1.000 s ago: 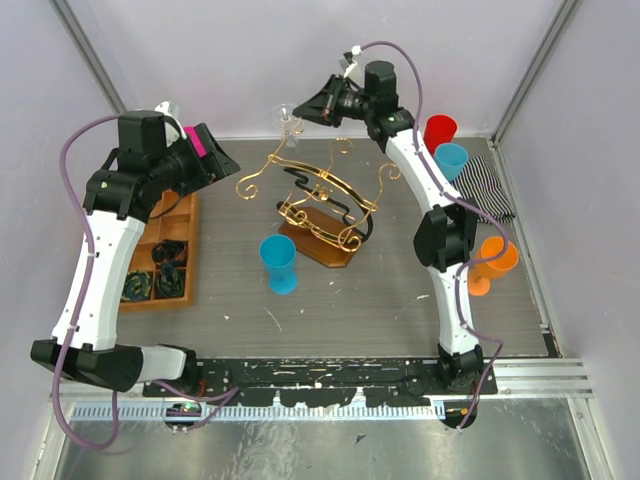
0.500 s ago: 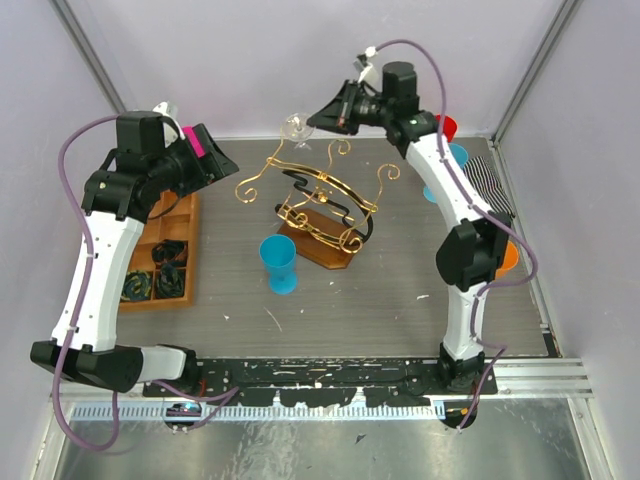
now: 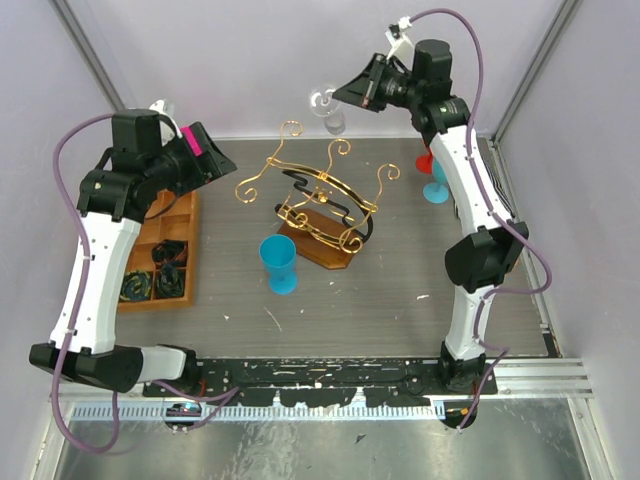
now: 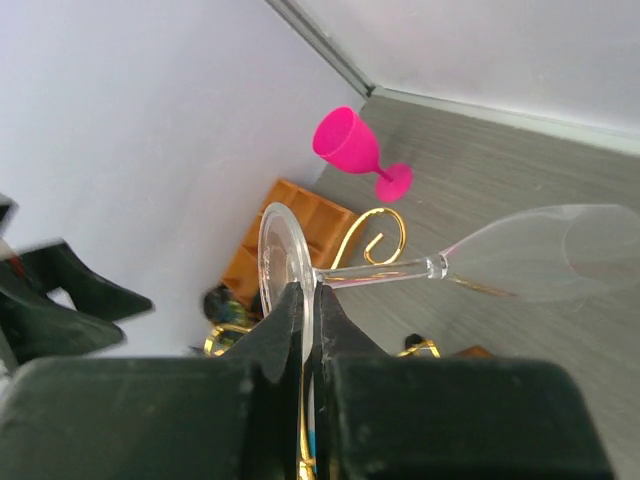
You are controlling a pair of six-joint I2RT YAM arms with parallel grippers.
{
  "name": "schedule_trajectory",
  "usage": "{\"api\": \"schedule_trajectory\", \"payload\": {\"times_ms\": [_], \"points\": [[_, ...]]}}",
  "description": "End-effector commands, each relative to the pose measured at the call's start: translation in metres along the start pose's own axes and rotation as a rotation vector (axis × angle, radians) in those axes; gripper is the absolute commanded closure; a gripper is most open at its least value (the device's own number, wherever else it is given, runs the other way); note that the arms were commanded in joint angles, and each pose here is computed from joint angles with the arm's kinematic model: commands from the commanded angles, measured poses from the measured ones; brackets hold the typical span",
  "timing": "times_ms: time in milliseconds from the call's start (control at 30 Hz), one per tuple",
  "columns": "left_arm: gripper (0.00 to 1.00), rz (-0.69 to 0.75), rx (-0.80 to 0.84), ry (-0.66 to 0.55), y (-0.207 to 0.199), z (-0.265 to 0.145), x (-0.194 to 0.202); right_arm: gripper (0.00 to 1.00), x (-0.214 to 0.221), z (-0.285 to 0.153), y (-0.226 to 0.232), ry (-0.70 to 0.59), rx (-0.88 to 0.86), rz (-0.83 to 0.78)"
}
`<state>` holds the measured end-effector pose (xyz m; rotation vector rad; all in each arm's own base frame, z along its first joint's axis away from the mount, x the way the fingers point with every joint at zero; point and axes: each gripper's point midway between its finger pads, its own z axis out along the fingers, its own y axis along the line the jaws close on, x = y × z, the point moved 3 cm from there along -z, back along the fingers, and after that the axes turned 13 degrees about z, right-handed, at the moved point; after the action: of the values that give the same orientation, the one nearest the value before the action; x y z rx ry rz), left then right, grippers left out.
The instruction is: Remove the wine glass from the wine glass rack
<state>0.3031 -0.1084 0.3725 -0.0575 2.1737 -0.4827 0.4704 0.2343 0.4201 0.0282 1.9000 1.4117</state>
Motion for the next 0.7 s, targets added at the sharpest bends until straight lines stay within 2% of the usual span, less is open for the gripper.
{"api": "schedule_trajectory", "payload": {"times_ms": [0, 67, 133, 233, 300, 433, 567, 667], "points": [[0.17, 0.024, 0.009, -0.074, -0.004, -0.019, -0.017, 0.99, 0.011, -0.048, 0.101, -0.087, -0.142, -0.467], [0.16, 0.029, 0.01, -0.093, -0.004, -0.021, -0.022, 0.99, 0.039, -0.055, 0.116, -0.088, -0.133, -0.717], [0.15, 0.033, 0.02, -0.121, -0.004, -0.019, -0.032, 0.99, 0.057, -0.061, 0.114, -0.141, -0.052, -1.001], [0.13, 0.057, 0.077, -0.183, -0.007, -0.011, -0.055, 0.99, 0.072, -0.071, 0.102, -0.152, 0.014, -1.241], [0.09, 0.126, 0.136, -0.254, -0.015, -0.001, -0.076, 0.99, 0.076, -0.074, 0.095, -0.118, 0.066, -1.342], [0.09, 0.234, 0.194, -0.251, -0.02, 0.026, -0.094, 0.99, 0.088, -0.072, 0.094, -0.114, 0.194, -1.512], [0.12, 0.231, 0.39, -0.213, -0.046, 0.044, -0.103, 0.99, 0.097, -0.067, 0.095, -0.088, 0.231, -1.602], [0.11, 0.193, 0.55, -0.251, -0.068, 0.043, -0.112, 0.99, 0.105, -0.062, 0.096, -0.061, 0.212, -1.635]]}}
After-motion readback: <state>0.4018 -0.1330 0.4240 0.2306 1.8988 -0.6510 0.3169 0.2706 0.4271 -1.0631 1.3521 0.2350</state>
